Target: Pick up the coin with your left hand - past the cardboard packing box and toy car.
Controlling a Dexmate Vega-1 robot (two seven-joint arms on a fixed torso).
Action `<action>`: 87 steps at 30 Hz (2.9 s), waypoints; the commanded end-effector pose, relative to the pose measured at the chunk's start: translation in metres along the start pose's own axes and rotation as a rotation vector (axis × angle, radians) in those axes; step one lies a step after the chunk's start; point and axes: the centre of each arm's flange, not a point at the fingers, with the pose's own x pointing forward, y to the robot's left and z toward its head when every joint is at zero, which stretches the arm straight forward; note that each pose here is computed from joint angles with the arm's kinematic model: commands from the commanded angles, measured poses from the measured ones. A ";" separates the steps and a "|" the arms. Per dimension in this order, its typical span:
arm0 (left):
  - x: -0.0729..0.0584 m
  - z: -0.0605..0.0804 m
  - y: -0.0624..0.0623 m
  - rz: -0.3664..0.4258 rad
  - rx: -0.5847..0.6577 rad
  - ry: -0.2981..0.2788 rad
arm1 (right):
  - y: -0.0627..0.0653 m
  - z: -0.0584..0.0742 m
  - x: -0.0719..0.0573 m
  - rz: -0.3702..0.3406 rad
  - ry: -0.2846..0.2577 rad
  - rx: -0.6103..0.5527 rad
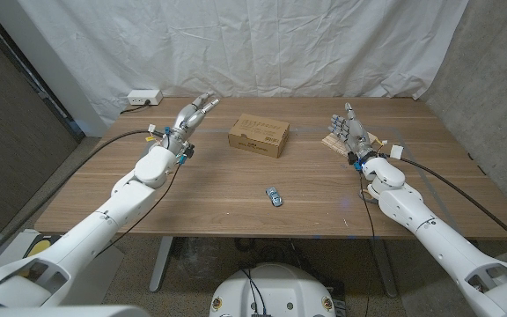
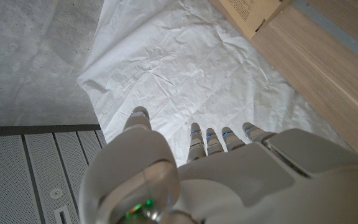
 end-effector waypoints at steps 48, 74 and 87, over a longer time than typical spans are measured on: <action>-0.012 0.045 -0.012 0.025 0.329 -0.030 | 0.003 0.005 -0.010 0.000 -0.026 0.004; -0.012 0.068 -0.019 0.064 0.616 -0.006 | 0.004 0.004 -0.006 -0.004 -0.024 0.013; -0.006 0.077 -0.027 0.095 0.764 -0.040 | 0.005 0.003 -0.003 -0.012 -0.024 0.024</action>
